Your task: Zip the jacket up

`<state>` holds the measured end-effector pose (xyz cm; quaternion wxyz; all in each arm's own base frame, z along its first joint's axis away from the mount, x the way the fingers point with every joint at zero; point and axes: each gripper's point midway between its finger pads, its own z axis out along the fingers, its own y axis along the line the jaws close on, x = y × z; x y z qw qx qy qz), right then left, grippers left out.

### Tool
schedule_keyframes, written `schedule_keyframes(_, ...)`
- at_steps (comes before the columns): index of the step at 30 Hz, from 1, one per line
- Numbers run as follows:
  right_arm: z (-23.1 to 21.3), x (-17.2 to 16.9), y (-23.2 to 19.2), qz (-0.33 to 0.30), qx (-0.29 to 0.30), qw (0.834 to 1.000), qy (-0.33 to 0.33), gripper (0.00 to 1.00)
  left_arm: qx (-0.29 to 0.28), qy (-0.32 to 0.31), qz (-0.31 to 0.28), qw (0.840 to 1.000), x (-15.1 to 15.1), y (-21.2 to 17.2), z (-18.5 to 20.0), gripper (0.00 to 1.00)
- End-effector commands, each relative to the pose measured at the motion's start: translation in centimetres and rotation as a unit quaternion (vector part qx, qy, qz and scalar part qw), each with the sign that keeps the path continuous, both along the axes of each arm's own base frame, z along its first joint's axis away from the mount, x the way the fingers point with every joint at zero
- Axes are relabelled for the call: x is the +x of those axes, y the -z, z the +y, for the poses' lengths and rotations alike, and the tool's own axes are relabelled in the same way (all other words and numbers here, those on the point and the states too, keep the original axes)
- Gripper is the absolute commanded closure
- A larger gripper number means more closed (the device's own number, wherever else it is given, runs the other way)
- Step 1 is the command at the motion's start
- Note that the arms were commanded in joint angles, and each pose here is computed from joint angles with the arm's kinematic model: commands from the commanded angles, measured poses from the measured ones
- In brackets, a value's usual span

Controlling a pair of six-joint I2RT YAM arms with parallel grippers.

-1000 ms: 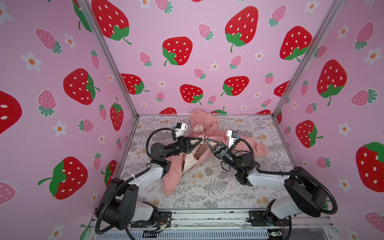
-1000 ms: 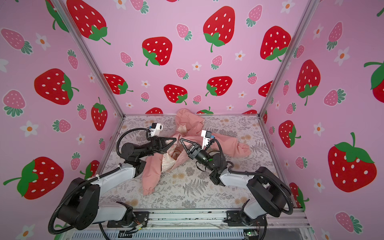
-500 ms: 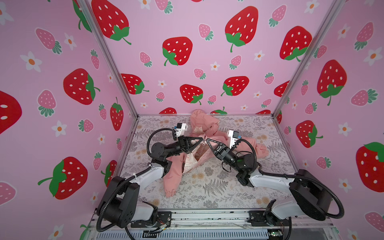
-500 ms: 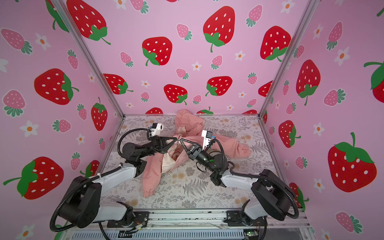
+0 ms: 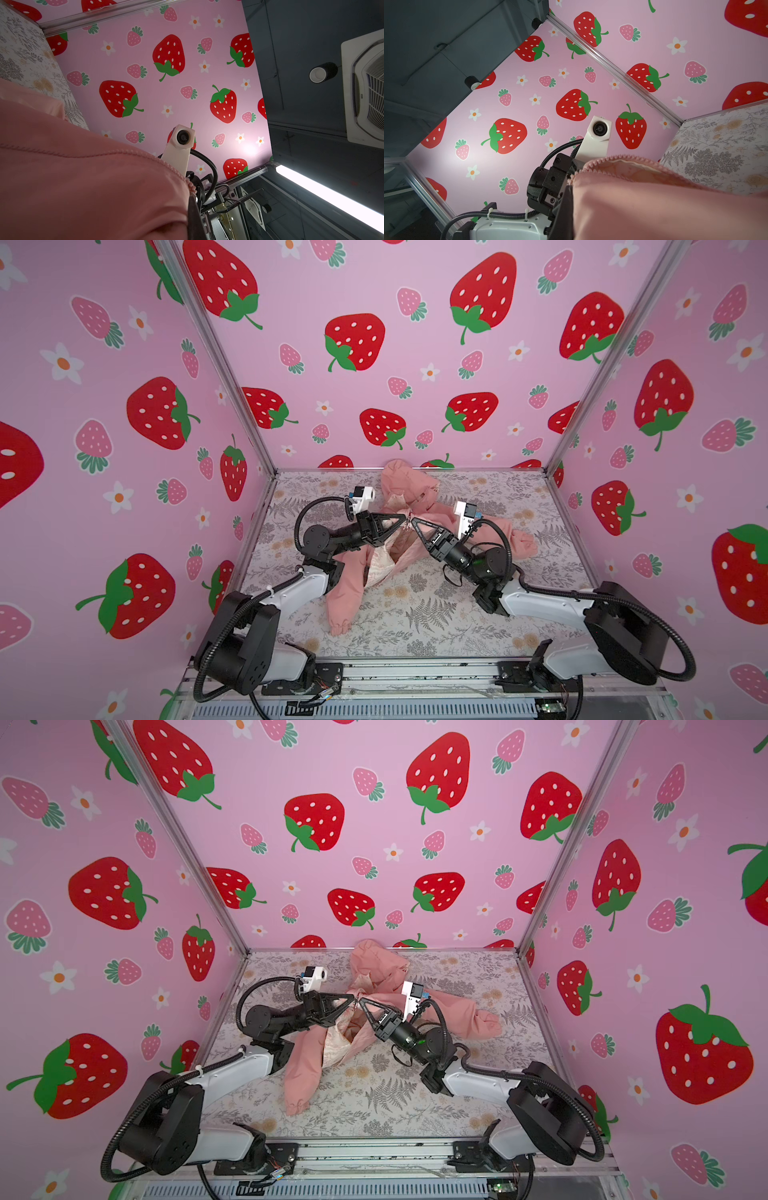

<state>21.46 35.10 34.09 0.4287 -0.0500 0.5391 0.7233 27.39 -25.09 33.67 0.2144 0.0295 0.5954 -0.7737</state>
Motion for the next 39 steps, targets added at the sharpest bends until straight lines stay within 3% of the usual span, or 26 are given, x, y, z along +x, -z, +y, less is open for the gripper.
schedule_keyframes(1,0.3,-1.5,0.4,-0.011,-0.014,1.000,-0.020,1.00,-0.050,-0.021,-0.064,0.996,-0.5,-5.2,1.1,1.00)
schedule_keyframes(24,1.1,-2.3,3.8,0.033,-0.018,0.999,-0.024,1.00,-0.101,-0.060,-0.060,0.991,0.7,-8.6,2.5,1.00)
schedule_keyframes(39,3.7,-0.8,1.2,0.058,0.027,0.998,-0.021,1.00,-0.128,-0.135,-0.057,0.981,1.5,-8.0,3.8,1.00)
